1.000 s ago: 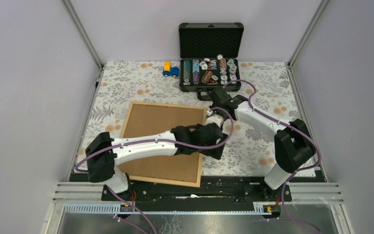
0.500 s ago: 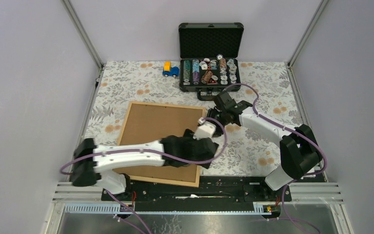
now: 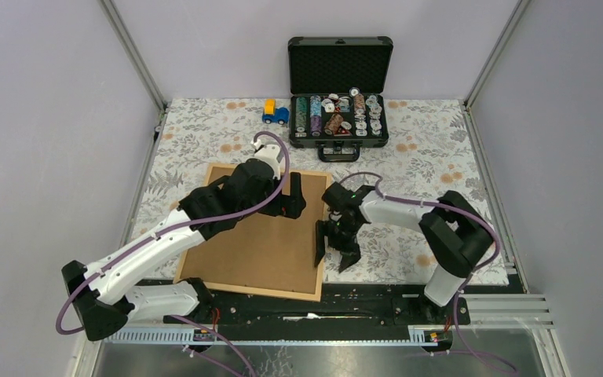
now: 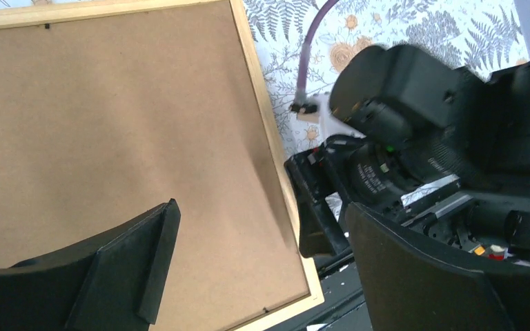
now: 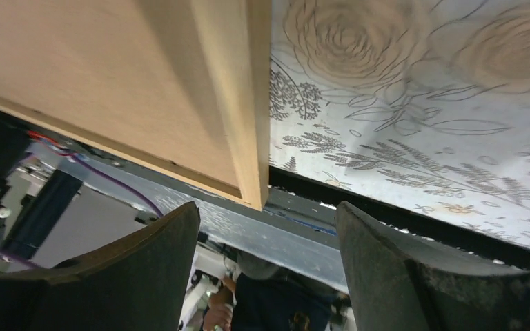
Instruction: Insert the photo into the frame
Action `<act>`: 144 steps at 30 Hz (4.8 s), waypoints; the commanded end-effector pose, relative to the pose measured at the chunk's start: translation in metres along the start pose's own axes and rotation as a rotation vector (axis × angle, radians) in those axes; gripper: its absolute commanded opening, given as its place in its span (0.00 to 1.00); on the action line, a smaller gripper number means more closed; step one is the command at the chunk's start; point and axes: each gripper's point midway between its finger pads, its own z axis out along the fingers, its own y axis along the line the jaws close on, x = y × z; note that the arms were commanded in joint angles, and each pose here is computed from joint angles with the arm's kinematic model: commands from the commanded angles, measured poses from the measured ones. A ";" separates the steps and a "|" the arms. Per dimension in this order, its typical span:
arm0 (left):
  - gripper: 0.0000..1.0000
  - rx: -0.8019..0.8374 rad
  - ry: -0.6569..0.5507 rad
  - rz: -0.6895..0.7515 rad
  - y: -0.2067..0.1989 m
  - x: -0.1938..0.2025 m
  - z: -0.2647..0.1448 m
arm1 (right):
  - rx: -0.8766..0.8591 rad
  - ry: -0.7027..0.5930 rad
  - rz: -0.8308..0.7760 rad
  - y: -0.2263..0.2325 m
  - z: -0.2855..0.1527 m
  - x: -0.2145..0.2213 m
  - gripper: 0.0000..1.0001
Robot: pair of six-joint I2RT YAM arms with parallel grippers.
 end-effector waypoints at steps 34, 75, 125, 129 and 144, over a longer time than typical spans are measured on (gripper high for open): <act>0.99 0.440 -0.002 0.141 -0.043 0.012 -0.018 | 0.254 -0.033 0.125 0.040 0.002 0.016 0.00; 0.50 -0.498 -0.202 1.496 -0.010 0.123 0.066 | -0.111 0.166 0.267 0.056 -0.081 -0.007 0.00; 0.00 0.661 -0.498 -0.504 0.017 -0.264 -0.129 | -0.294 -1.346 -0.312 0.081 -0.472 -0.118 1.00; 0.00 0.561 -0.543 -0.637 0.068 -0.228 -0.116 | -0.299 -1.300 -0.319 0.081 -0.456 -0.127 1.00; 0.00 -0.228 -0.503 -0.782 0.251 -0.107 -0.080 | -0.296 -1.148 -0.310 0.068 -0.400 -0.140 1.00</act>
